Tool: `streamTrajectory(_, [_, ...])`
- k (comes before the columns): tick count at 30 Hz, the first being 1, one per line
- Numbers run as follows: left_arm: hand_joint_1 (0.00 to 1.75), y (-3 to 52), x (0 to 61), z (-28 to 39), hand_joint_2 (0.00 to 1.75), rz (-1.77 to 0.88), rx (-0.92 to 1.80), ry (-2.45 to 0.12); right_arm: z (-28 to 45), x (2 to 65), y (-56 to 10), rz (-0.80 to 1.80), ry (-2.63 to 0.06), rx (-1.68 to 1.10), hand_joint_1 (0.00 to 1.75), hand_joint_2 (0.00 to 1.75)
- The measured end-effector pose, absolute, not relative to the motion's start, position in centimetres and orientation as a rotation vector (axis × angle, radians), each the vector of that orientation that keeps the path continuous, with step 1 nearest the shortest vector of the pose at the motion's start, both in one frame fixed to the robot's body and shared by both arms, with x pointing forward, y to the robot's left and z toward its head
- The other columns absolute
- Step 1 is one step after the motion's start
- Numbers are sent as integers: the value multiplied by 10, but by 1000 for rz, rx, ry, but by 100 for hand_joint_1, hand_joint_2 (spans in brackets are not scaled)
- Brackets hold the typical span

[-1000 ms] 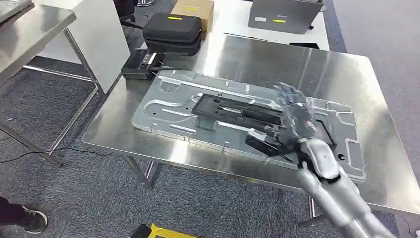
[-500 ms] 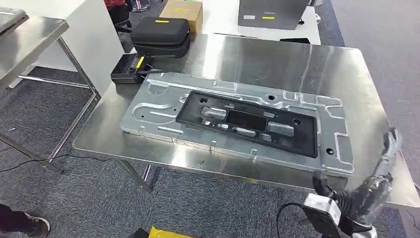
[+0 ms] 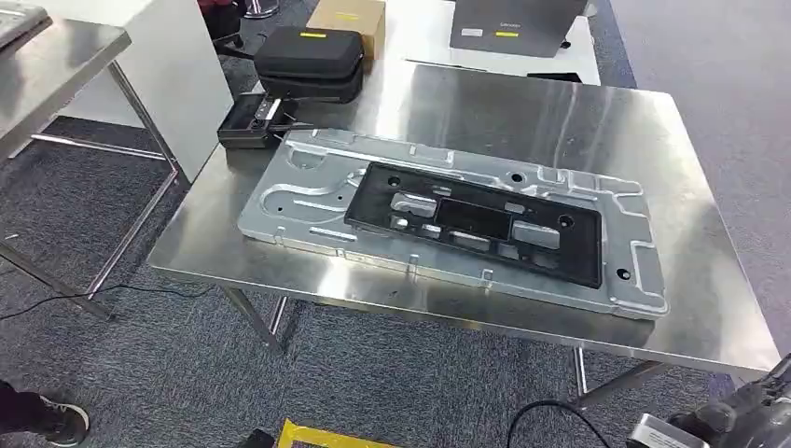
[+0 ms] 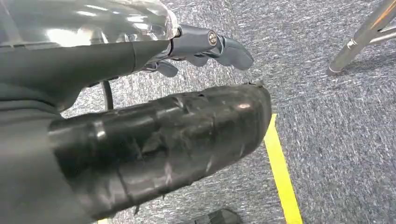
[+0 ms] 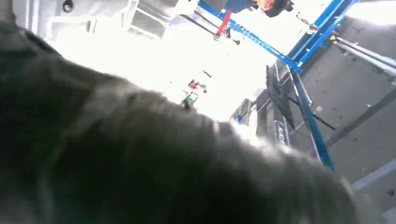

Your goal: Take the parts from the cabinet and place them on the table.

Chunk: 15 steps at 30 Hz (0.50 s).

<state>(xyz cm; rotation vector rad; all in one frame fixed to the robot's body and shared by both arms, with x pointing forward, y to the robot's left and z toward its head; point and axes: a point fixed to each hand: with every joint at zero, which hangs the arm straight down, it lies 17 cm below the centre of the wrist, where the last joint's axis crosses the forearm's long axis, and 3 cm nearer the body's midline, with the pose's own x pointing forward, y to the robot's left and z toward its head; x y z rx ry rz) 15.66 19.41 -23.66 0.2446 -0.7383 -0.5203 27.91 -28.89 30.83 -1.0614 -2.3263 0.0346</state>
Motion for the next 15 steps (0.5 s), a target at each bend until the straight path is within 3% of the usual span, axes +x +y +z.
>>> streamTrajectory(15, [0,200,156,-238,0,-496,264,-724,281,274,-308,-175,-2234,-925,0,0])
